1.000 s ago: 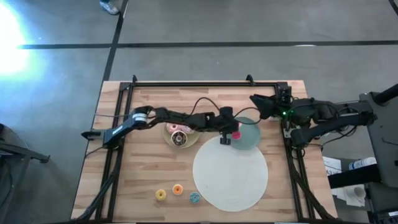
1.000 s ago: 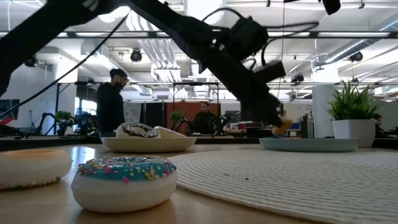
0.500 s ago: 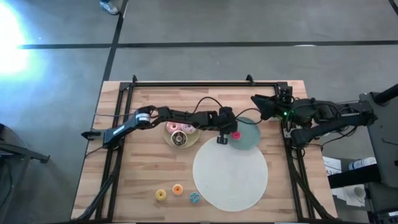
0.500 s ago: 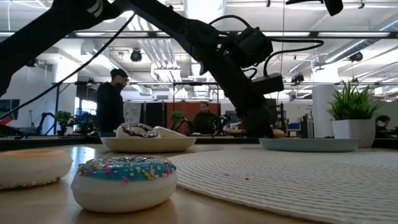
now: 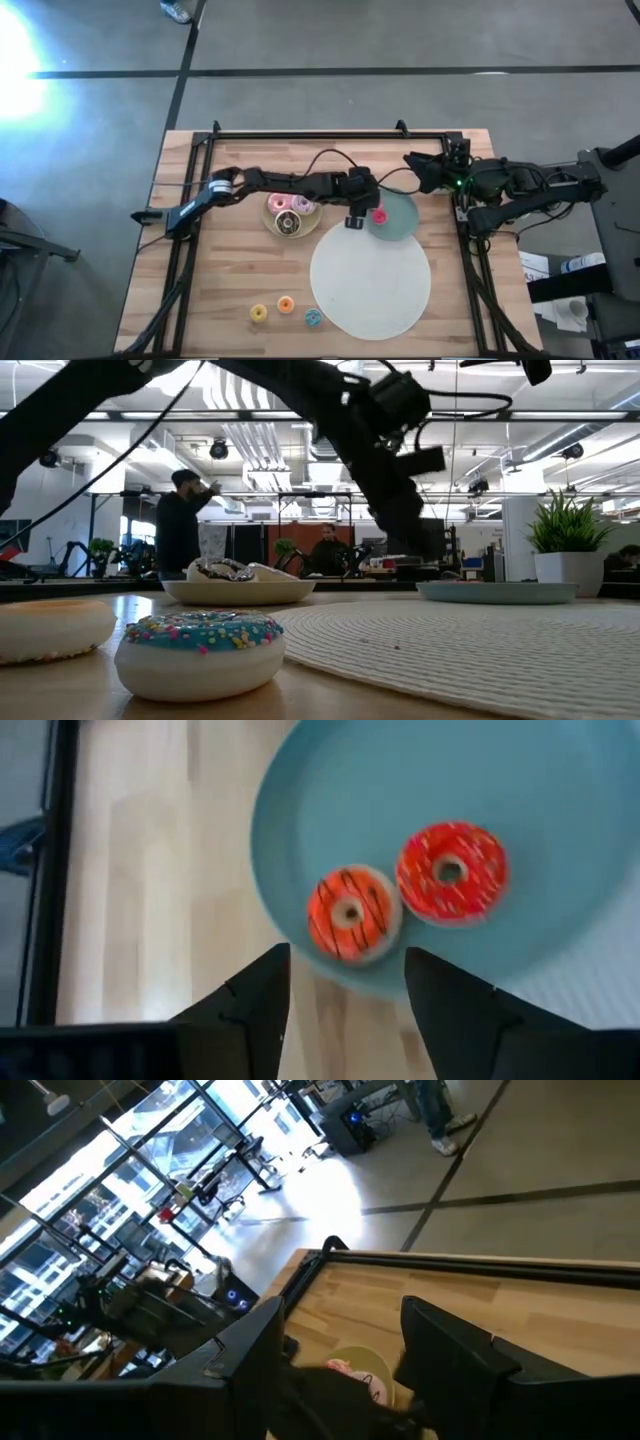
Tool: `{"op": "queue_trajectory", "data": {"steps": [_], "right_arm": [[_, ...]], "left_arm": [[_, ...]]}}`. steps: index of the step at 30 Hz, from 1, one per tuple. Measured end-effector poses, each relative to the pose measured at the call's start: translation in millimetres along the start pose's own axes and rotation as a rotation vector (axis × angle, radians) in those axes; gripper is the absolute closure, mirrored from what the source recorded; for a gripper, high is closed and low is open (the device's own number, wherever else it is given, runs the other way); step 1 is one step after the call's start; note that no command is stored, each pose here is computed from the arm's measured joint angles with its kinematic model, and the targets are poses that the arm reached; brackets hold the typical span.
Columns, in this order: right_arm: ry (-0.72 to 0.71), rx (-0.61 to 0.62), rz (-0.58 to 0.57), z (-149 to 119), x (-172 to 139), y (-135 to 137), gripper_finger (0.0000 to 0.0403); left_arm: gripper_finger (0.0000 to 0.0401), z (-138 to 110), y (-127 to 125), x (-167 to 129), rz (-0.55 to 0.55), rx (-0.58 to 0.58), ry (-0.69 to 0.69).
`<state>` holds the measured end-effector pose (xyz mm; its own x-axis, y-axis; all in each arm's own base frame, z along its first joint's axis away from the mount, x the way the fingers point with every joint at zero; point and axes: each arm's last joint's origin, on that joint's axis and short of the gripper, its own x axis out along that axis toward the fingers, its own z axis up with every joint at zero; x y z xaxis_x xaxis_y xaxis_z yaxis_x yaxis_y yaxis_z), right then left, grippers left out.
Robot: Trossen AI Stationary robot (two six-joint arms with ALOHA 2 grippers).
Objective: Pick & Place donuts
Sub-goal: Put the small yellow donut on the blue plate
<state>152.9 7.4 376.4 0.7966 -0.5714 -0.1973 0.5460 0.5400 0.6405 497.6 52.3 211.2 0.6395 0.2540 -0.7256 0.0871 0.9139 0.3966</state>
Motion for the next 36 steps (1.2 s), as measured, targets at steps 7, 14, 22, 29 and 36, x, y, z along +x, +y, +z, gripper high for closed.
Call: {"op": "queue_trajectory", "data": {"steps": [7, 14, 22, 29, 36], "right_arm": [[0.016, -0.084, -0.004, -0.4, -1.6, -2.5, 0.0209], [0.020, -0.133, 0.006, 3.5, -6.1, -6.0, 0.0209], [0.171, -0.015, 0.024, -22.4, 10.4, 2.1, 0.0209], [0.343, -0.006, -0.055, -71.3, 47.8, 16.0, 0.0209], [0.357, 0.058, -0.031, -96.3, 72.9, 29.1, 0.0209]], "left_arm": [[0.0229, 6.0, -0.6, -68.5, -0.163, -0.045, 0.013], [0.0229, -23.1, -43.7, -119.7, -0.233, -0.085, 0.064], [0.0229, -92.2, -121.9, -181.1, -0.351, -0.104, 0.162], [0.0229, -137.6, -190.8, -237.2, -0.427, -0.102, 0.133], [0.0229, -156.9, -242.6, -256.9, -0.492, -0.225, 0.151]]}}
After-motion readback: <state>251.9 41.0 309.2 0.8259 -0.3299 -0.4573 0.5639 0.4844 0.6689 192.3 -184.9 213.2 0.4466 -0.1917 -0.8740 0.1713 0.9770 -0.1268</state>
